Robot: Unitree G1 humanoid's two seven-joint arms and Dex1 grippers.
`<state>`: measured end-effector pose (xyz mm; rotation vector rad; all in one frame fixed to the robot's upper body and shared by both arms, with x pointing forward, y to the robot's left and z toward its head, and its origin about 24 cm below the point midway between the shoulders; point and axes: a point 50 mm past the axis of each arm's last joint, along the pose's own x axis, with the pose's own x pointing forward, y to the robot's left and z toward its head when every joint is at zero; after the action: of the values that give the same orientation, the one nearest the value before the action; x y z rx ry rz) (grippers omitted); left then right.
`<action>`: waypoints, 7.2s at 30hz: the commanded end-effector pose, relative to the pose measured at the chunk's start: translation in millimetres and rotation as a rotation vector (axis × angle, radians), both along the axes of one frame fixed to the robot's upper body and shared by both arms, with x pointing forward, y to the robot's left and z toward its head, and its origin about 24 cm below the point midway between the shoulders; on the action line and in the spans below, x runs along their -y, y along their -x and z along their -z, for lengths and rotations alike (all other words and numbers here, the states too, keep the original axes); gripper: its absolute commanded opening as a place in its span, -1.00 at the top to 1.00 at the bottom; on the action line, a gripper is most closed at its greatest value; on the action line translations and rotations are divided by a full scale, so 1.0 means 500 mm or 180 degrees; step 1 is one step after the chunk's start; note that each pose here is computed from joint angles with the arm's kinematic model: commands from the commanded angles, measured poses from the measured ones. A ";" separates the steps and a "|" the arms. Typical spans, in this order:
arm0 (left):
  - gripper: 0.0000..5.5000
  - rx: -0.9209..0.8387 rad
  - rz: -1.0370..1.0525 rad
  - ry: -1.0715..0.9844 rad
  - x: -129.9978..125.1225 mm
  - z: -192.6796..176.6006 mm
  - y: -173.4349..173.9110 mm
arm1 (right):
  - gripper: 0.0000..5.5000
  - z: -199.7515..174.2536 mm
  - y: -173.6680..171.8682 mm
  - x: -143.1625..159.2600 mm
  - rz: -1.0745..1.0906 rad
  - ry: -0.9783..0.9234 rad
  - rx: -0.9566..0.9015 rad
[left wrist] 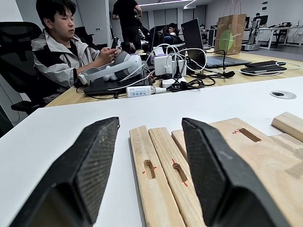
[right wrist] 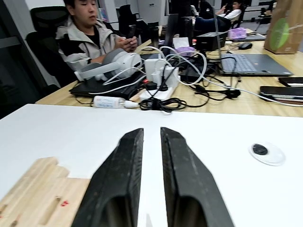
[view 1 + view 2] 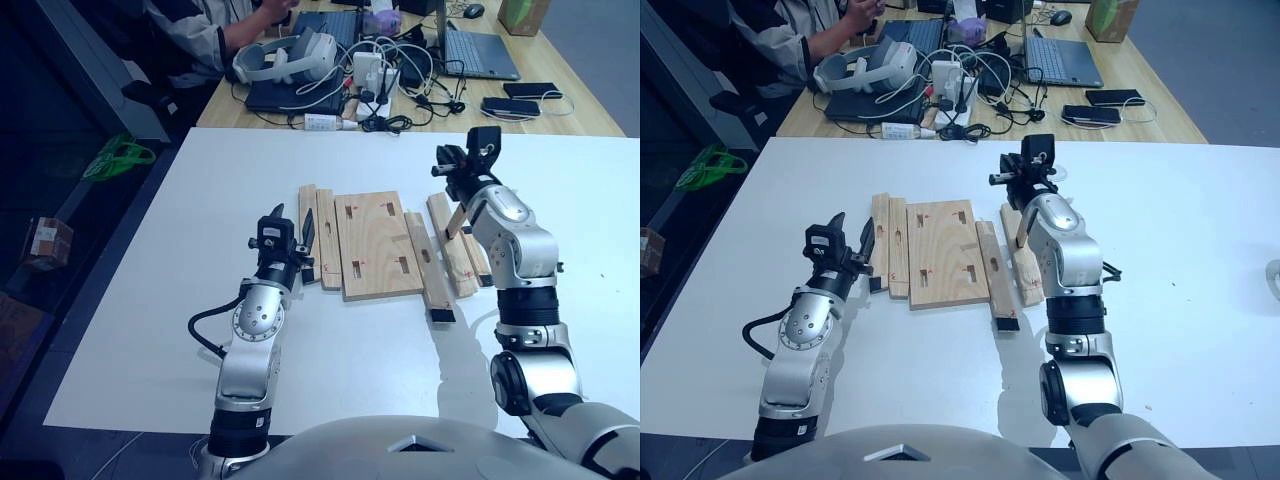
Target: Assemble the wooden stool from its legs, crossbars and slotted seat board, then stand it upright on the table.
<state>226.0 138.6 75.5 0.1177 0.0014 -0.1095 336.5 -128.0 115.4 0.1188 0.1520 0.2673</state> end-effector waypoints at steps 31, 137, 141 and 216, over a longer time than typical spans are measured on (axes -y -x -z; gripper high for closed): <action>0.11 0.0054 -0.0073 -0.0035 -0.009 -0.003 -0.012 | 0.79 0.051 0.172 0.022 -0.0605 0.0295 0.0166; 0.15 -0.0097 -0.0049 0.0187 0.025 0.084 0.037 | 0.79 0.178 0.264 0.026 0.0497 0.0164 0.0501; 0.15 -0.0145 -0.0034 0.0146 0.023 0.087 0.036 | 0.79 0.181 0.265 0.024 0.0500 0.0149 0.0465; -0.17 0.0016 -0.0247 0.0128 0.024 0.066 0.003 | 0.50 0.153 0.195 0.025 0.0213 0.0340 0.0597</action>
<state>221.6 126.3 41.7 0.0749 -0.0075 -0.0407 229.4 -140.3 34.6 0.0073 -0.0078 0.2076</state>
